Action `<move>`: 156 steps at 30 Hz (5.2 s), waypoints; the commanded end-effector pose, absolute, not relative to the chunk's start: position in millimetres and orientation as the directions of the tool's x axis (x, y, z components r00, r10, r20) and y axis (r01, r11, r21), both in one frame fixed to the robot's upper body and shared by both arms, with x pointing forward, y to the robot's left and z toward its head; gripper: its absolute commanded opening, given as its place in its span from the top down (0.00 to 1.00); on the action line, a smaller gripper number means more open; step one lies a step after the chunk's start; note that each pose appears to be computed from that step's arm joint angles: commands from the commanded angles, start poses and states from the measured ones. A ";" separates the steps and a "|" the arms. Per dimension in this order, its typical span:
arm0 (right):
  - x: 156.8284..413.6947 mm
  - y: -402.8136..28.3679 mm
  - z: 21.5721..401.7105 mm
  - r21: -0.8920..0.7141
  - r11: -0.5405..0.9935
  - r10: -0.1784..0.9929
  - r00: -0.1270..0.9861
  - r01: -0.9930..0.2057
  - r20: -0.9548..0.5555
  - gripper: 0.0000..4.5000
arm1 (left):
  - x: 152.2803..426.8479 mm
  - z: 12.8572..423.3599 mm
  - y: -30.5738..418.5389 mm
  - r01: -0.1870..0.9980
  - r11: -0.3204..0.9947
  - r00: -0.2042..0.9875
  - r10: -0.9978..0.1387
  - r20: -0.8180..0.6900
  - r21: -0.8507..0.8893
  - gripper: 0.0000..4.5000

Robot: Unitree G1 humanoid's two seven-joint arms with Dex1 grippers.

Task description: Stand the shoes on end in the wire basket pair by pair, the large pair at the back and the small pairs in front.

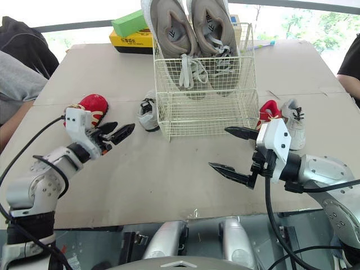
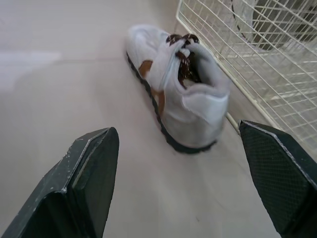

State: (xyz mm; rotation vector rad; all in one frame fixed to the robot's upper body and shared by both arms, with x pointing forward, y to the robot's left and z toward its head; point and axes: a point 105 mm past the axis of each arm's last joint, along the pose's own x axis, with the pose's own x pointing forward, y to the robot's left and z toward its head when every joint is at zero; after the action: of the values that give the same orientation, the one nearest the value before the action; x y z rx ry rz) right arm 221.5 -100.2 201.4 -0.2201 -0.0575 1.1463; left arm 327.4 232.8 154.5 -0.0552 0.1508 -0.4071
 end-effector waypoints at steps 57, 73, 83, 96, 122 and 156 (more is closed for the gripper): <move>284.5 -82.6 295.6 -0.264 0.191 0.852 0.293 -0.945 -0.433 0.91 | 285.4 307.6 138.0 0.493 0.096 0.090 -0.994 0.059 0.865 0.58; 278.2 -65.9 313.3 0.255 0.313 0.920 0.358 -0.915 0.158 0.94 | 270.2 261.6 100.6 0.866 0.274 0.437 -0.821 0.366 -0.418 0.27; 275.7 -59.8 305.8 0.305 0.324 0.902 0.389 -0.896 0.185 0.94 | 285.1 292.3 103.8 0.850 0.204 0.447 -0.768 0.459 -0.486 0.46; 260.8 -62.1 306.4 0.268 0.336 0.890 0.397 -0.903 0.222 0.62 | 288.6 295.9 95.7 0.891 0.210 0.383 -0.825 0.417 -0.402 0.99; 209.7 -148.5 248.1 -0.327 0.611 0.785 0.606 -0.721 0.129 0.02 | 353.9 326.1 141.5 0.703 0.516 0.406 -0.856 0.320 0.489 1.00; 227.4 -153.2 226.2 -0.252 0.659 0.739 0.673 -0.708 0.041 0.00 | 347.8 263.3 192.9 0.752 0.520 0.535 -0.840 0.084 0.405 0.30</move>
State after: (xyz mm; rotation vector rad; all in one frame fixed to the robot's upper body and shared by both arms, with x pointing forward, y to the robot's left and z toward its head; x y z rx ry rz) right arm 224.9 -150.4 224.3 -0.2134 -0.1512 0.8467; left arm 360.5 188.0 239.1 0.3645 -0.2112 -0.9917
